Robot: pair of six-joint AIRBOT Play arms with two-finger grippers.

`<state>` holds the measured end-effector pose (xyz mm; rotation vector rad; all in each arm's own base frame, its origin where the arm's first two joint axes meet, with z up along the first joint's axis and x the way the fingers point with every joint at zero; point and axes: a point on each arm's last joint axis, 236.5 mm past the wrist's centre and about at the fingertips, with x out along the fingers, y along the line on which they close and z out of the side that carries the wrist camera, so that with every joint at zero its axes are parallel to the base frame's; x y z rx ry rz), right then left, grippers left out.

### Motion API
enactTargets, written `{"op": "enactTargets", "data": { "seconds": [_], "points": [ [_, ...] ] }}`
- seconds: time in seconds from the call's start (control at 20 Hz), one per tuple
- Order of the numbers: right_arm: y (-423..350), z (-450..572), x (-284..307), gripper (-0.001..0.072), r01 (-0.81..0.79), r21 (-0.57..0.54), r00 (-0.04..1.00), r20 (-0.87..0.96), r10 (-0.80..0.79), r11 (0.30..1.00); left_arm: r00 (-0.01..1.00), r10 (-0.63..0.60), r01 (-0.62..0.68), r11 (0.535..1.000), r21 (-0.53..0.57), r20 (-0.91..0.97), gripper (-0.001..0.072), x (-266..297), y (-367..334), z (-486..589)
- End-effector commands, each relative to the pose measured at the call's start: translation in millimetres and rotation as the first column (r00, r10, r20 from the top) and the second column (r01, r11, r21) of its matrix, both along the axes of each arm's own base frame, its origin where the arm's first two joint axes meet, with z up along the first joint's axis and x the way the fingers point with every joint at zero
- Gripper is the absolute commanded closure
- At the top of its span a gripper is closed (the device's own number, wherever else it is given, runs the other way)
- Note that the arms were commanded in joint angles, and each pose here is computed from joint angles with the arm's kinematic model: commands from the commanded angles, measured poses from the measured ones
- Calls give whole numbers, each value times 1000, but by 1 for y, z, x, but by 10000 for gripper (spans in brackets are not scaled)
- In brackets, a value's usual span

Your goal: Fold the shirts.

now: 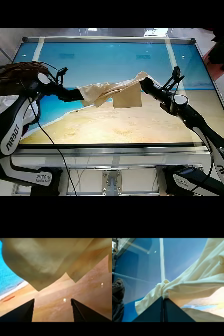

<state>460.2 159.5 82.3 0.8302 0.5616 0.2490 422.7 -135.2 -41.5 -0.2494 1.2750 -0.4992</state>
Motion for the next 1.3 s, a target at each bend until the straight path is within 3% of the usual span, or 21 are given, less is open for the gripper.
{"op": "enactTargets", "data": {
  "seconds": [0.0, 0.1, 0.15, 0.2, 0.3, 0.35, 0.5, 0.8, 0.85, 0.95, 1.1, 1.25],
  "points": [
    [8, 2, -5, 687, -33, 14, 999, -7, 33, 999, 985, -113, 109, 993, 34, 129, 189, 7, -24, -9],
    [8, 2, -5, 687, -36, 15, 999, -8, 36, 999, 941, -258, 237, 964, 118, 218, 180, 9, -38, -10],
    [8, 2, -5, 687, -36, 14, 999, -8, 36, 999, 909, -352, 312, 930, 194, 225, 82, 4, -41, -16],
    [8, 2, -5, 687, -36, 14, 999, -8, 36, 999, 868, -446, 378, 879, 290, 219, 10, 1, -41, -23],
    [8, 2, -5, 687, -36, 14, 999, -8, 37, 999, 766, -608, 440, 732, 520, 208, -5, 11, -33, -31],
    [8, 2, -5, 687, -37, 14, 999, -8, 37, 999, 741, -634, 406, 686, 604, 222, -4, 23, -31, -30],
    [9, 2, -5, 687, -39, 15, 999, -8, 39, 999, 770, -591, 304, 670, 677, 239, -3, 42, -19, -34],
    [9, 1, -5, 687, -41, 10, 999, -6, 41, 999, 790, -585, 331, 659, 675, 184, 0, 41, -13, -71],
    [9, 1, -5, 687, -41, 10, 999, -6, 41, 999, 787, -587, 330, 658, 677, 187, 72, 42, -14, -73],
    [9, 1, -6, 687, -46, -4, 999, -4, 46, 999, 770, -599, 314, 655, 687, 220, 676, 51, -17, -67],
    [8, 8, -7, 688, -49, -13, 999, 16, 49, 999, 786, -561, 231, 654, 721, 258, 692, 77, -10, -30],
    [3, 47, -18, 688, -67, -87, 989, 122, 77, 994, 814, -500, 54, 572, 818, 296, 693, 107, 29, 66]
  ]
}}
